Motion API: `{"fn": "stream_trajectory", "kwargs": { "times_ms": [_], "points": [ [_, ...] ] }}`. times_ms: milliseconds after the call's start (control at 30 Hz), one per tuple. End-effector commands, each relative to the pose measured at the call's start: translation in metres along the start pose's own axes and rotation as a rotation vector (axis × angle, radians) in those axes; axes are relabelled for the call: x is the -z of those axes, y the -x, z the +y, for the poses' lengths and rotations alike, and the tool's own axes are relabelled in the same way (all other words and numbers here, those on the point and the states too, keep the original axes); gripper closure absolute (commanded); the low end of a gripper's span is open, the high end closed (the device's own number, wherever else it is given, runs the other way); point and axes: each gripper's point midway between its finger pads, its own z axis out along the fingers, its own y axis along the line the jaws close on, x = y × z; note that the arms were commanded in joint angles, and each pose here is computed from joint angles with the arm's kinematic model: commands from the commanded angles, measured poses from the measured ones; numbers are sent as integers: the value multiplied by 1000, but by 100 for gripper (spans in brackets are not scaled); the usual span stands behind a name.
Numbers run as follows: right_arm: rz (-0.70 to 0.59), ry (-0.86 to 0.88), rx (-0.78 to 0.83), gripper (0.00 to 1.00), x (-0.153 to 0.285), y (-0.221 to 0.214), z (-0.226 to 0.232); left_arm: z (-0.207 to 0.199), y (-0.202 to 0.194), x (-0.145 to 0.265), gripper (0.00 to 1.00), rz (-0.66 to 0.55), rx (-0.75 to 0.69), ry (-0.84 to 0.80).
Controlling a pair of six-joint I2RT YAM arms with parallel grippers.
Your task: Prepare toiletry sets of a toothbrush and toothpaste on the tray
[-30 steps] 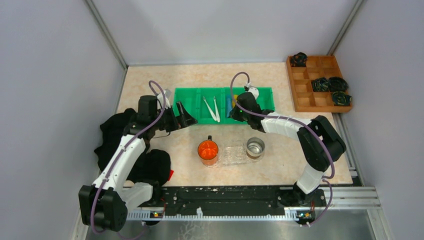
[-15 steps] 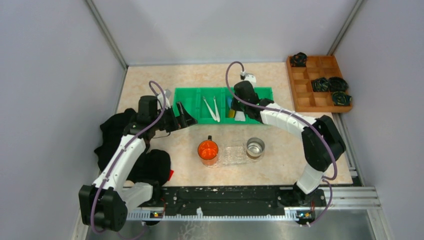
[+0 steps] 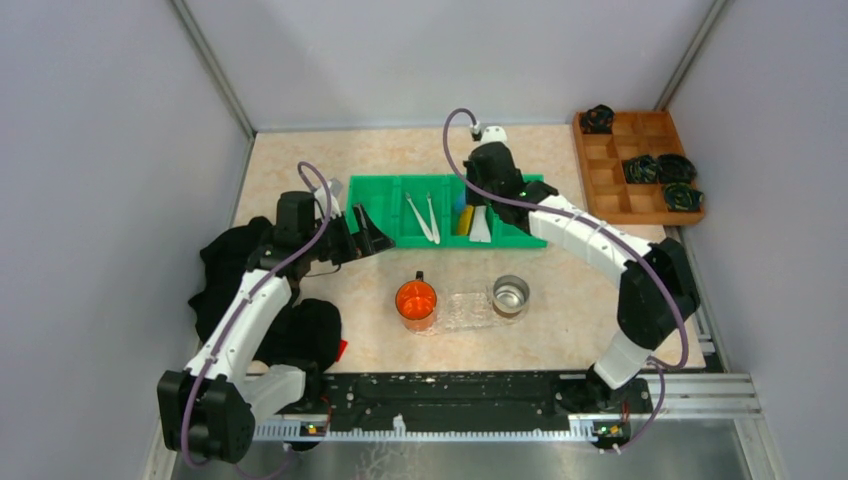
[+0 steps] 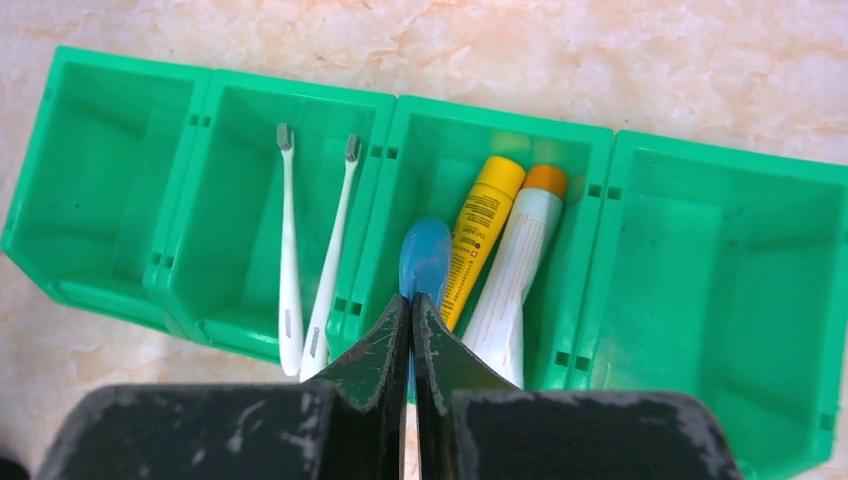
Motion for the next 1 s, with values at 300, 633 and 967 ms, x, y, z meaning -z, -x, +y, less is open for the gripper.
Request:
{"fn": "stream_trajectory", "kwargs": {
  "times_ms": [300, 633, 967],
  "points": [
    [-99, 130, 92, 100, 75, 49, 12, -8, 1, 9, 1, -14, -16, -13],
    [-24, 161, 267, 100, 127, 27, 27, -2, 0, 4, 1, 5, -23, 4],
    [-44, 204, 311, 100, 189, 23, 38, 0, -1, 2, 1, 8, -25, 3]
  ]
}}
